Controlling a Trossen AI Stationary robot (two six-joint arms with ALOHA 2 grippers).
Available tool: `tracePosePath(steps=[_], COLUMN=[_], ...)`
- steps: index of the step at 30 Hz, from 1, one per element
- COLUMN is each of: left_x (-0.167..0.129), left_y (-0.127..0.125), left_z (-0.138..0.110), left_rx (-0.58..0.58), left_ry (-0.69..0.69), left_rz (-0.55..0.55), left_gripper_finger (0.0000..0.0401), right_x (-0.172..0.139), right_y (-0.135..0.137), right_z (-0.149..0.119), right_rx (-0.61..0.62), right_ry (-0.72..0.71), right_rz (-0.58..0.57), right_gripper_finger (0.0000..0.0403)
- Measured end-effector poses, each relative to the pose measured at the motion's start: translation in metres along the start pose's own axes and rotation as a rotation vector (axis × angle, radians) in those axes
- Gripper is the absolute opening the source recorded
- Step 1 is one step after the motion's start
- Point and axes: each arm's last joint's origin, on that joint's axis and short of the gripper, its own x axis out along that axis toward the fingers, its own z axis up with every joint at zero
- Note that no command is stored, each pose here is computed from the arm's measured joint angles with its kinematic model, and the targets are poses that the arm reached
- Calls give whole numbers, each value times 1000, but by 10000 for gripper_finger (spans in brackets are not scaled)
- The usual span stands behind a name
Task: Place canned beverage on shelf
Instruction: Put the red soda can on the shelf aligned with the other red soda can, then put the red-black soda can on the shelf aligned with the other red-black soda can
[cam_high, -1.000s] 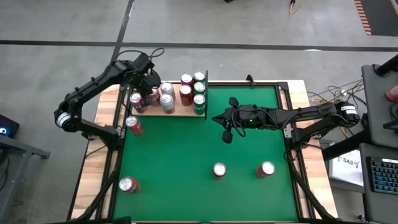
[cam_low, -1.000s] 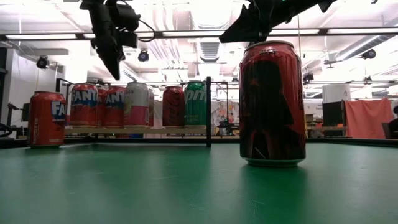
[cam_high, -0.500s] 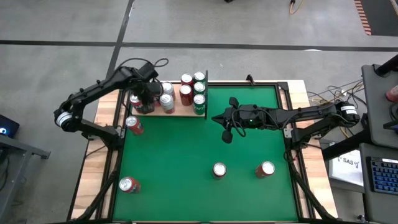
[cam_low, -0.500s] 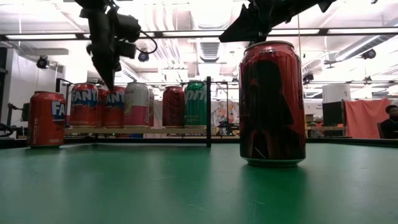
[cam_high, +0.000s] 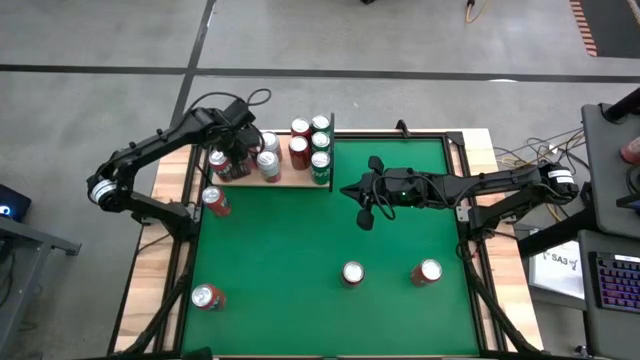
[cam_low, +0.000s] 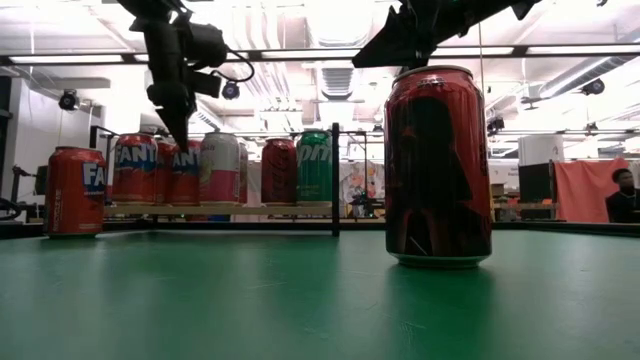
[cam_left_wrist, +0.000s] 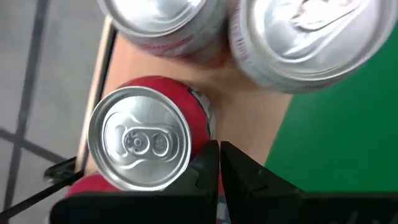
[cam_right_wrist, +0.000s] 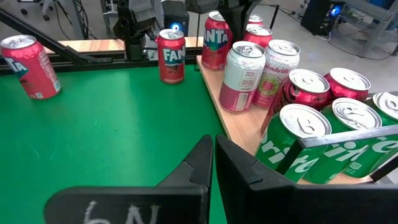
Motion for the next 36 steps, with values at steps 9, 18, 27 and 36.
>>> tracePosePath(steps=[9, 18, 27, 36], left_x=[0, 0, -1, -26], left_y=[1, 4, 4, 0], left_z=[0, 2, 2, 9], left_rx=[-3, 10, 1, -127], left_ry=[1, -15, -15, -112], left_rz=[16, 53, 69, 92], left_gripper_finger=[0, 0, 0, 0], right_x=[0, 0, 0, 0], right_y=[0, 0, 0, 0], right_z=[0, 0, 0, 0], right_rx=[-1, -1, -1, -2], right_ry=[0, 0, 0, 0], right_rz=[-1, 0, -1, 0], right_gripper_finger=[9, 9, 9, 9])
